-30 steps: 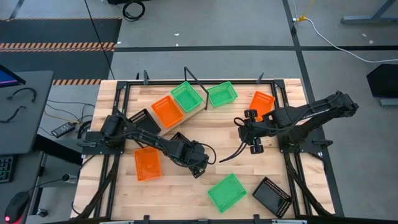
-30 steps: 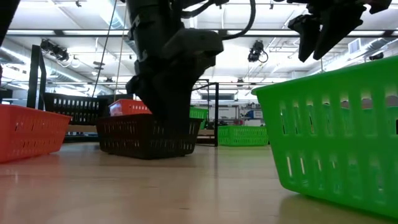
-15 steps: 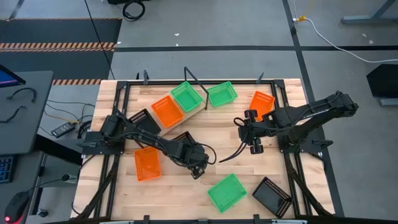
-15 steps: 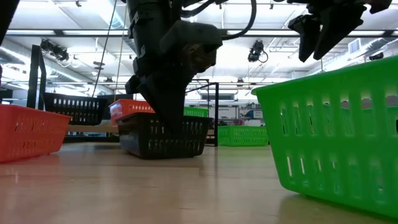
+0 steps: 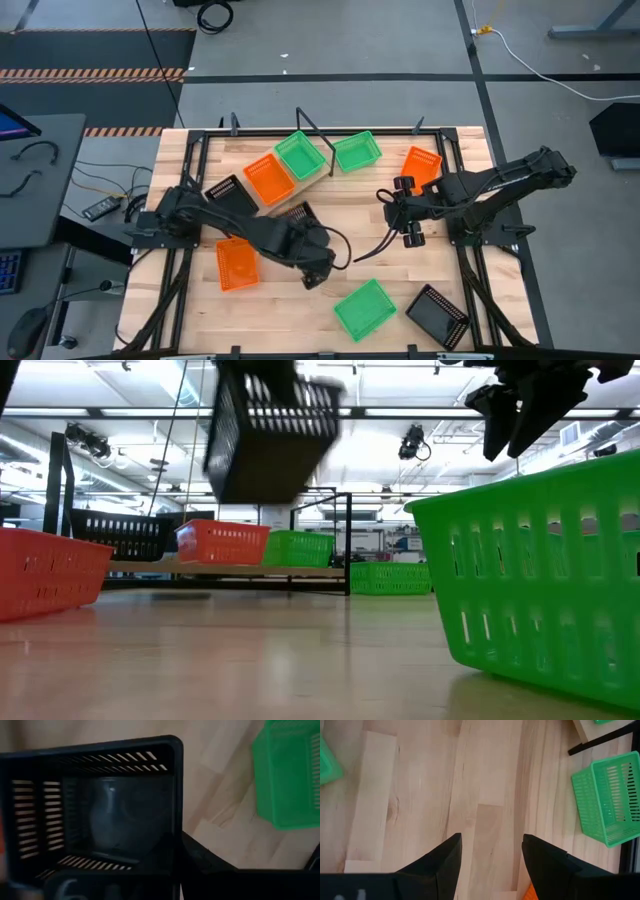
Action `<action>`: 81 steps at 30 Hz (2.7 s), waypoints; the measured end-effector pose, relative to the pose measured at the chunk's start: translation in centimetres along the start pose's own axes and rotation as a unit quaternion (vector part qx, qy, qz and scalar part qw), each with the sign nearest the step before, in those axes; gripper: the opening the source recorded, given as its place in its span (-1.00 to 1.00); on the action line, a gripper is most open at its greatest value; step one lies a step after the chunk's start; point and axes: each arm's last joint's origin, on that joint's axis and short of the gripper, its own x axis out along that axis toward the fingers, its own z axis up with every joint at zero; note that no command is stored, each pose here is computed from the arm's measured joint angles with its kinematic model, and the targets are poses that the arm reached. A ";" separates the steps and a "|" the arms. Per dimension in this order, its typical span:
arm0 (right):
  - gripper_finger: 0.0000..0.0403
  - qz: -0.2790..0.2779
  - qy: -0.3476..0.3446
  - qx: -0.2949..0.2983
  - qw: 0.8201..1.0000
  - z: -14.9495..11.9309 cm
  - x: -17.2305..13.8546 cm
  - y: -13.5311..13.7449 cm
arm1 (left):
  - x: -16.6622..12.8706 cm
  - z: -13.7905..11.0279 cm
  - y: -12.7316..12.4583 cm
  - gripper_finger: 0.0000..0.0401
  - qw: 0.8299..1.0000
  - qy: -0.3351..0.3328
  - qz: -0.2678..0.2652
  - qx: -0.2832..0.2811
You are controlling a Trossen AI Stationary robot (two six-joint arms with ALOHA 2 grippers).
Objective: Stack baskets on shelf by color
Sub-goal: Stack the top black bin on top of the black bin on the shelf
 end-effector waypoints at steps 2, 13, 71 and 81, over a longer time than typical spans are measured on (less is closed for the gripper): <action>0.06 0.000 0.000 0.000 1.000 0.0 0.0 0.0 | -1.9 -0.4 0.6 -0.95 0.999 0.004 0.038 -0.001; 0.06 0.000 0.003 0.011 1.000 -0.1 0.0 0.0 | -2.9 -1.1 2.3 -0.95 0.996 0.036 0.080 -0.025; 0.06 0.006 -0.005 0.024 1.000 0.0 -0.2 0.7 | 2.5 -9.7 14.4 -0.94 0.978 0.122 0.167 -0.019; 0.06 0.006 -0.005 0.024 1.000 0.0 -0.2 0.7 | 2.7 -9.3 14.4 -0.84 0.980 0.103 0.165 -0.039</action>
